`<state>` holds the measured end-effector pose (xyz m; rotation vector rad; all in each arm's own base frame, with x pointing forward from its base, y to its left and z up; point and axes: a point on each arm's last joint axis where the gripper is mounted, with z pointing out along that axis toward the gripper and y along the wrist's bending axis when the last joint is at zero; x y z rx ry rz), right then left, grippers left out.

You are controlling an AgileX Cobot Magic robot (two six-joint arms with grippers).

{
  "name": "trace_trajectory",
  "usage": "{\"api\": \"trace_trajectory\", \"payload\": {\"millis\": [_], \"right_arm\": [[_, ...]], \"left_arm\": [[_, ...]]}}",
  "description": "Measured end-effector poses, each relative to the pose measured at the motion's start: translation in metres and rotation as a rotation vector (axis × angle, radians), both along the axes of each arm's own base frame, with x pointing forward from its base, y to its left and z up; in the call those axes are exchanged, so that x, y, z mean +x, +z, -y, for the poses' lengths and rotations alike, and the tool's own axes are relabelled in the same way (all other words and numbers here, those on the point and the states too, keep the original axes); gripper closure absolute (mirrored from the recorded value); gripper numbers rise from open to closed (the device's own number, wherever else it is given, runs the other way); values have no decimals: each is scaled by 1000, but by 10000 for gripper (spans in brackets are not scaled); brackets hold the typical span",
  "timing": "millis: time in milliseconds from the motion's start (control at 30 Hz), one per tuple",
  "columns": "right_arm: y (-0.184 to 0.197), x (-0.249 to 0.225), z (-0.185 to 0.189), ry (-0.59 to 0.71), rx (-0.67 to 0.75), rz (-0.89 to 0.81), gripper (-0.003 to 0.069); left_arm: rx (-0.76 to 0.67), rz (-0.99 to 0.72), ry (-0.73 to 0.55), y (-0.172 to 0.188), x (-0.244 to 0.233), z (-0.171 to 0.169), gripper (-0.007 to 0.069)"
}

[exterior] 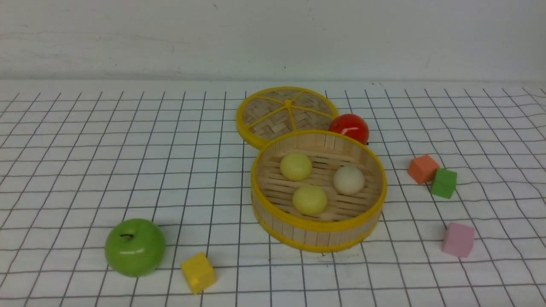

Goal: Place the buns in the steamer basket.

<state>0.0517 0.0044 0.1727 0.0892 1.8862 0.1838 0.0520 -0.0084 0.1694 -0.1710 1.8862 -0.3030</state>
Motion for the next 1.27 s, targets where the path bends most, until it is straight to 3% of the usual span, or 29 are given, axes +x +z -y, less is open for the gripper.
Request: {"api": "trace_trajectory", "payload": {"millis": [1267], "right_arm": [[0, 0, 0, 0, 0, -1, 571]], "left_arm": [[0, 0, 0, 0, 0, 0, 631]]}}
